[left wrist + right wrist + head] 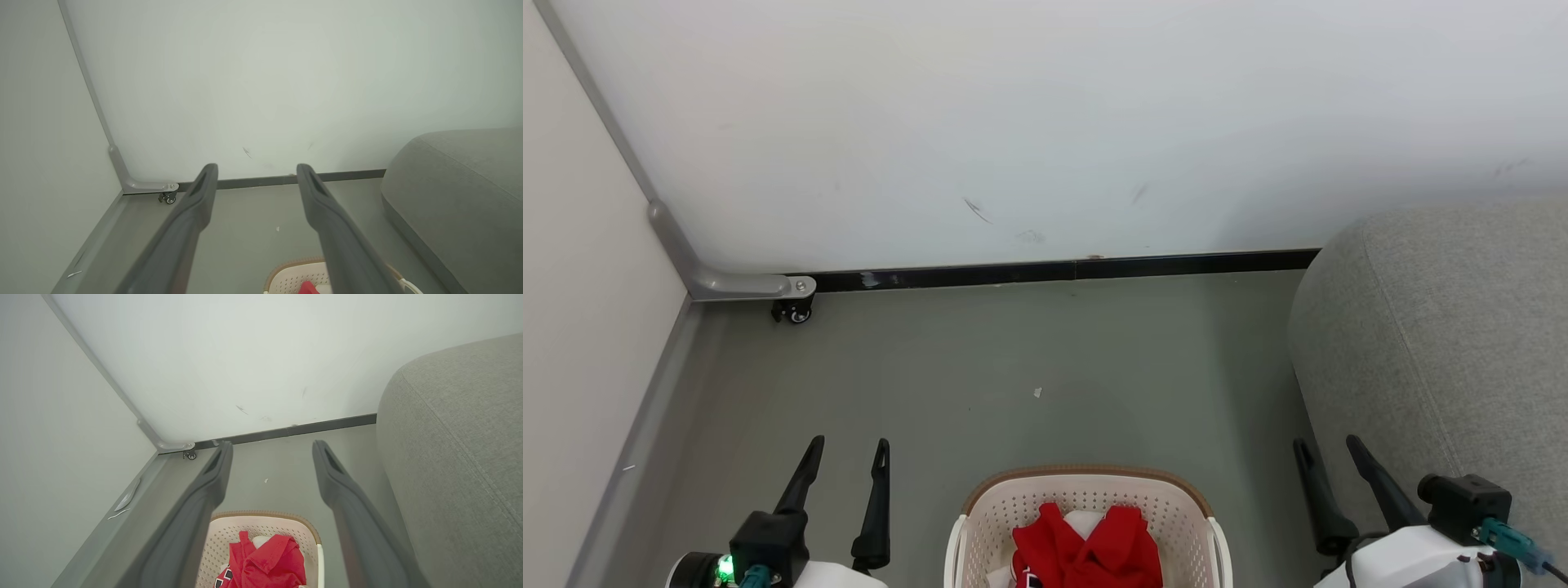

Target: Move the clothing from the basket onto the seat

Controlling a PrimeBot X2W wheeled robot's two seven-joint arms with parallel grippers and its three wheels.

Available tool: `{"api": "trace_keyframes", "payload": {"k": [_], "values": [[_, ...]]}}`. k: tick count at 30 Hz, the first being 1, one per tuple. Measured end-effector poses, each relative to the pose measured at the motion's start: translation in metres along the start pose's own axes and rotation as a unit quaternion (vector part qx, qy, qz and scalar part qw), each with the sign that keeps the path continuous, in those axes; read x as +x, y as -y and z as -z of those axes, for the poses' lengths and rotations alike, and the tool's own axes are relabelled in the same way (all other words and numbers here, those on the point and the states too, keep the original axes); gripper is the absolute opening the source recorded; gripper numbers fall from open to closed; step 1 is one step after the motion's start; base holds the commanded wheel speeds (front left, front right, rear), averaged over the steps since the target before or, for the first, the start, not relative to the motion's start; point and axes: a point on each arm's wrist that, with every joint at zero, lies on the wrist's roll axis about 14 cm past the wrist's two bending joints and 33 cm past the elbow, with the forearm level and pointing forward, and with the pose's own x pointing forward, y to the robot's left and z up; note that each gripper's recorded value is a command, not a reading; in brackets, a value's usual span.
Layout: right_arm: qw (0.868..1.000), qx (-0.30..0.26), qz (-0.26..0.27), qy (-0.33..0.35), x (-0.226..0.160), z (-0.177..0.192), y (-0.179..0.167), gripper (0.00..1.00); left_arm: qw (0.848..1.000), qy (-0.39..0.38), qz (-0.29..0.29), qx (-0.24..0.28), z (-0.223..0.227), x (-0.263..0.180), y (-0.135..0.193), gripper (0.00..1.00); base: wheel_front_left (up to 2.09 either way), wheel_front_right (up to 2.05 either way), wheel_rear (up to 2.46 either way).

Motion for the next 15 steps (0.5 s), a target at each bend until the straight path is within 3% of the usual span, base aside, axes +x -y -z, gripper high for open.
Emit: {"api": "trace_keyframes", "payload": {"k": [10, 15], "values": [[0.997, -0.077, -0.027, 0.012, -0.001, -0.004, -0.011, 1.0, 0.997, 0.024, -0.003, 0.077, -0.007, -0.002, 0.0, 1.0, 0.0, 0.0, 0.0], [0.997, -0.077, -0.027, 0.012, -0.001, -0.004, -0.011, 1.0, 0.997, 0.022, -0.004, 0.077, -0.005, -0.002, 0.0, 1.0, 0.0, 0.0, 0.0]]}}
